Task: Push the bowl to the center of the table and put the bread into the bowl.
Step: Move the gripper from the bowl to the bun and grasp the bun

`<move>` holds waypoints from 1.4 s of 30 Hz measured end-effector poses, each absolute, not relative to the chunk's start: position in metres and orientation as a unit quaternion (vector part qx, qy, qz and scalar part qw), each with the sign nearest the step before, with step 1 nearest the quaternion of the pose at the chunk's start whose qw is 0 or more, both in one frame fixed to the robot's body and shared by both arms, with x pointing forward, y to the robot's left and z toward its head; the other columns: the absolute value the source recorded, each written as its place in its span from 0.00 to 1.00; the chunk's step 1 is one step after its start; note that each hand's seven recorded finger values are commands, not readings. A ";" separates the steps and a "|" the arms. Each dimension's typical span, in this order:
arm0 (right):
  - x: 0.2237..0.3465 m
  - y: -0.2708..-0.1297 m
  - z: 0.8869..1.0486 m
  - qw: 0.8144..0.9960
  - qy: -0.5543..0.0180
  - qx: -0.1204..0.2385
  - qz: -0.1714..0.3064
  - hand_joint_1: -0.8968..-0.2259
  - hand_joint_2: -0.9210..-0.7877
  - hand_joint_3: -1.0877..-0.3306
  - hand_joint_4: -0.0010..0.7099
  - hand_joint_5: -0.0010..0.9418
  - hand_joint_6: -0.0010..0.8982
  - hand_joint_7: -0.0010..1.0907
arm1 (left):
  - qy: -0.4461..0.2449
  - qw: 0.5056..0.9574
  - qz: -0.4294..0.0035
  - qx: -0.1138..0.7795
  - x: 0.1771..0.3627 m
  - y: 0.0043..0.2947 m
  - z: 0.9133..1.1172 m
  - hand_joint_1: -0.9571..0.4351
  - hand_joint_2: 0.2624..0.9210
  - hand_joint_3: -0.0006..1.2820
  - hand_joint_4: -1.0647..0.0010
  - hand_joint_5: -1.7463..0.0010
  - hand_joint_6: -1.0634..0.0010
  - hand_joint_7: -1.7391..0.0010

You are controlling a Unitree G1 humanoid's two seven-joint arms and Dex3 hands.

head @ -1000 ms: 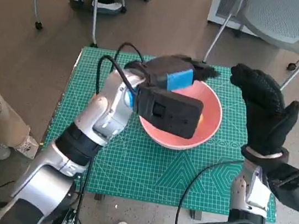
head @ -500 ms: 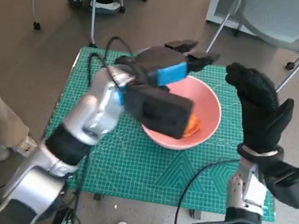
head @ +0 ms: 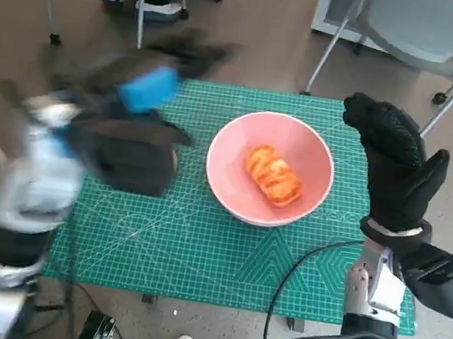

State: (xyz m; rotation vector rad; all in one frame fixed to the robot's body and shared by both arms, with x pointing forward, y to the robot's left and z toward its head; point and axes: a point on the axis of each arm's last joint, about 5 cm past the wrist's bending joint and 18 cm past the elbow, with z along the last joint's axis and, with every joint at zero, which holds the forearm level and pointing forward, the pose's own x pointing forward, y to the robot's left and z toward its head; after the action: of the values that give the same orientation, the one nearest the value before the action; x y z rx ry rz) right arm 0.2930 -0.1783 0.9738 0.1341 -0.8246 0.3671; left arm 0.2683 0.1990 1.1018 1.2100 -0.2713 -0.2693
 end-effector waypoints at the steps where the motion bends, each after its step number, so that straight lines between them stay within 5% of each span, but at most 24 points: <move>1: 0.293 -0.178 0.974 0.898 -0.398 0.065 0.178 0.38 0.00 0.46 0.33 0.00 0.07 0.48 | -0.123 0.807 -0.121 0.565 0.266 0.201 1.101 0.45 0.65 0.00 1.00 1.00 0.87 0.99; 21: 0.298 -0.174 0.971 0.901 -0.387 0.066 0.182 0.39 0.00 0.45 0.31 0.00 0.05 0.49 | -0.061 0.809 -0.120 0.572 0.259 0.208 1.073 0.56 0.62 0.00 1.00 1.00 0.85 0.99; 42: 0.300 -0.176 0.972 0.898 -0.388 0.062 0.198 0.38 0.00 0.45 0.32 0.00 0.04 0.51 | 0.100 0.789 -0.150 0.587 0.325 0.188 1.026 0.60 0.60 0.00 1.00 1.00 0.87 1.00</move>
State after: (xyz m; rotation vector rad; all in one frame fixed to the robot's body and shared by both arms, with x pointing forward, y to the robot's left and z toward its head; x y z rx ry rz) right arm 0.3001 -0.1756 0.9721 0.1275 -0.8036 0.4090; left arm 0.3253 0.1884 1.0263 1.2646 0.2147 -0.3220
